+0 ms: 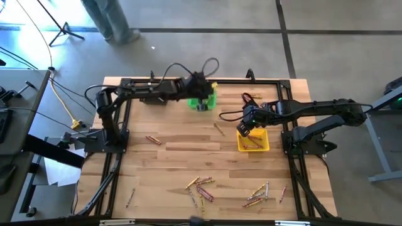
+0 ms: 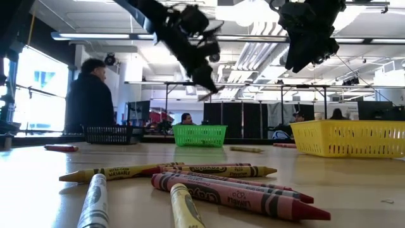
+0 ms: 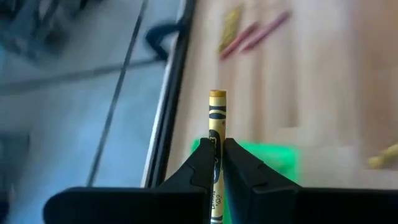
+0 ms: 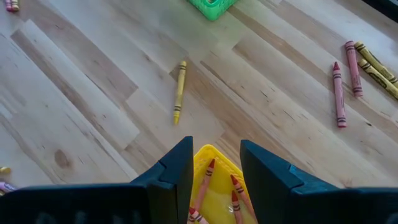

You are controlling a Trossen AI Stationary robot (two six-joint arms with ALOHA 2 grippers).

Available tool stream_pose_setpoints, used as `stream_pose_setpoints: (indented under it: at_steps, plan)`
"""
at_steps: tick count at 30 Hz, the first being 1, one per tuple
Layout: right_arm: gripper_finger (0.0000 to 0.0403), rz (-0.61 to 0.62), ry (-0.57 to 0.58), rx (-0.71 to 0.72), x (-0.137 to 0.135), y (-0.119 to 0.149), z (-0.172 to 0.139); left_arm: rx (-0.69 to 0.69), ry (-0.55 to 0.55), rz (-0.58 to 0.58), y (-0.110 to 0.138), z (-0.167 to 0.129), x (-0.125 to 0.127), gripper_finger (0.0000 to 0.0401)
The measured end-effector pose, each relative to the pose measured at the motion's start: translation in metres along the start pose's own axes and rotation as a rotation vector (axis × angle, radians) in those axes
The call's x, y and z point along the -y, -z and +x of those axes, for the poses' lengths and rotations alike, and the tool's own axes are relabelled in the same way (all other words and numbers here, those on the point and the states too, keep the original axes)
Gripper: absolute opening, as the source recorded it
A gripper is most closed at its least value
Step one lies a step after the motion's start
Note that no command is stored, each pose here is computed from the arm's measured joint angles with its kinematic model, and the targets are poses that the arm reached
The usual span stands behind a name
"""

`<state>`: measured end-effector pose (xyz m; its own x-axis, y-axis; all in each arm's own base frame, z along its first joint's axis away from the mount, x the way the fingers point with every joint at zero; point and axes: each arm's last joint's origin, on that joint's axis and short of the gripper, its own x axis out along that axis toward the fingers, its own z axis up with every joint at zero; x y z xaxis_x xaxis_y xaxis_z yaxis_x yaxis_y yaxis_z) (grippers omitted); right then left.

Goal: Sort crayons
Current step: Put the yellow crayon into the green basket

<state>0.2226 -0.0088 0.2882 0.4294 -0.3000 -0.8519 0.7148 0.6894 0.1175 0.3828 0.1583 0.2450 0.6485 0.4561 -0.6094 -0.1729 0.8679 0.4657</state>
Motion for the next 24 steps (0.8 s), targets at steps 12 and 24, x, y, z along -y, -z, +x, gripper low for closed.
stream_pose_setpoints:
  at_steps: [12, 24]
  plan:
    - [0.0119, 0.055, 0.039, 0.030, 0.006, -0.005, 0.002, -0.120, 0.022, -0.281, 0.040, 0.028, -0.029, 0.0031]
    - [0.0119, 0.145, 0.160, -0.055, 0.022, -0.026, 0.042, -0.105, 0.108, -0.249, 0.038, 0.024, -0.026, 0.0091]
